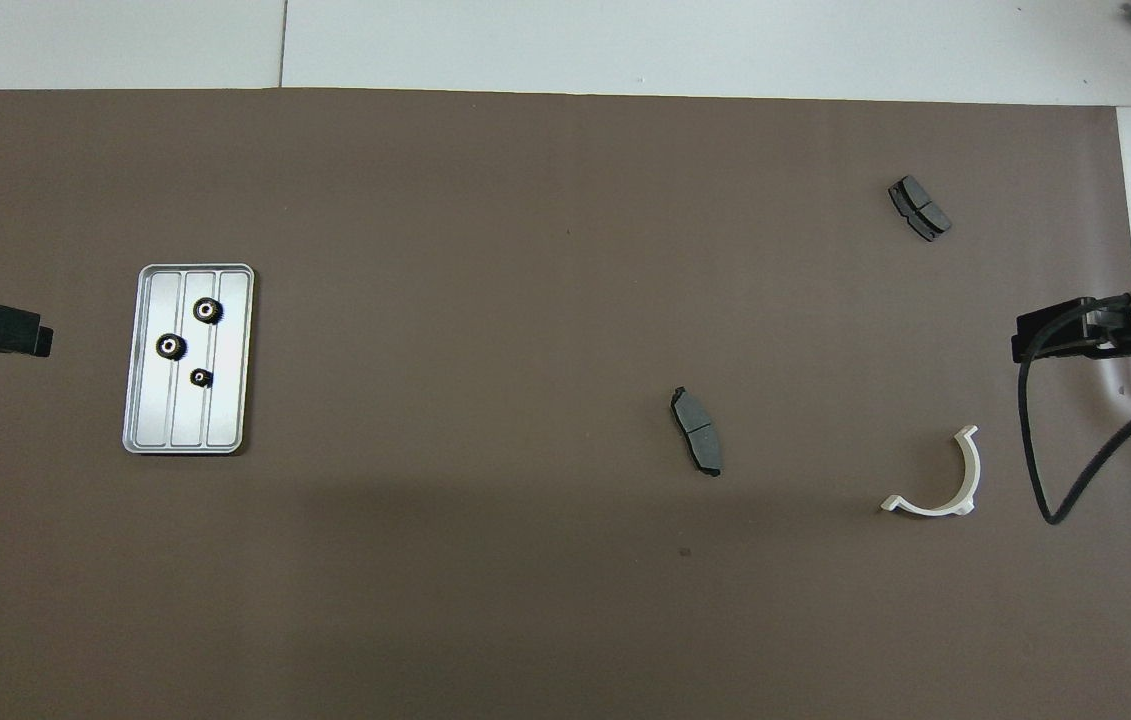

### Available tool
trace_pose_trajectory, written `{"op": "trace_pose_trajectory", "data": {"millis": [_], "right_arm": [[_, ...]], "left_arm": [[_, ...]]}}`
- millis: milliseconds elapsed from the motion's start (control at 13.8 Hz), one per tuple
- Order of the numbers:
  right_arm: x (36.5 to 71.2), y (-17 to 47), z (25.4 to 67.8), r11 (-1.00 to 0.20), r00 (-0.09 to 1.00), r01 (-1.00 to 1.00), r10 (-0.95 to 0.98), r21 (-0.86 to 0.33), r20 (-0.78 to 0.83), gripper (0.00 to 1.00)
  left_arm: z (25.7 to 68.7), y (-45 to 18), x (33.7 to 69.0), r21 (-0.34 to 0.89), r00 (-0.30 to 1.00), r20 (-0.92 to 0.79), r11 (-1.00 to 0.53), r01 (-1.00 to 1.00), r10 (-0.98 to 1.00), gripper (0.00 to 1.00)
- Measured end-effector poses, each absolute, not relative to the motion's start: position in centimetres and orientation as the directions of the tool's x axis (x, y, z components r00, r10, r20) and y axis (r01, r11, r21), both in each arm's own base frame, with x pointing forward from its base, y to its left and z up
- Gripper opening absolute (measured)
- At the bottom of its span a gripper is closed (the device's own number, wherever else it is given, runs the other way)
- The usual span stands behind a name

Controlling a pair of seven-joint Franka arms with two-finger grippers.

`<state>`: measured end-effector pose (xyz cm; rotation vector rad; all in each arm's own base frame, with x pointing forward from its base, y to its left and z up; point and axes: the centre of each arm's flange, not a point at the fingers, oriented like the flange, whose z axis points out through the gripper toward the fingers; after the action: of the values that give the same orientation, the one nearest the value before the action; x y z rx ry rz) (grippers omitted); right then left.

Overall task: Place bearing gear from tray to pile
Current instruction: 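Reach the left gripper over the metal tray of black gears, then grasp a black bearing gear in the tray with the left gripper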

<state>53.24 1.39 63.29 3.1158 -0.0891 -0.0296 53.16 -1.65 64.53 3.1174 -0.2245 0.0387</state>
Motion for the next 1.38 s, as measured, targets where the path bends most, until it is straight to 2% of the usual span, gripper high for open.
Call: {"op": "trace_pose_trajectory", "data": {"millis": [581,1090,1381], "right_arm": [[53.2,1.4,63.3,-0.998,0.998,-0.057,-0.057,0.025,-0.018,1.00],[53.2,1.4,63.3,-0.998,0.998,-0.057,-0.057,0.025,-0.018,1.00],[53.2,1.4,63.3,-0.998,0.998,-0.057,-0.057,0.025,-0.018,1.00]], "left_arm": [[63.5,-1.5,53.6,0.016,0.990,0.019,-0.990,-0.139,-0.139,1.00],[51.5,-0.5,59.7,0.042,0.991,-0.047,-0.992,-0.122,-0.124,1.00],[44.8,-0.5,59.9,0.039,0.993,-0.018,-0.992,-0.118,-0.119,1.00]]}}
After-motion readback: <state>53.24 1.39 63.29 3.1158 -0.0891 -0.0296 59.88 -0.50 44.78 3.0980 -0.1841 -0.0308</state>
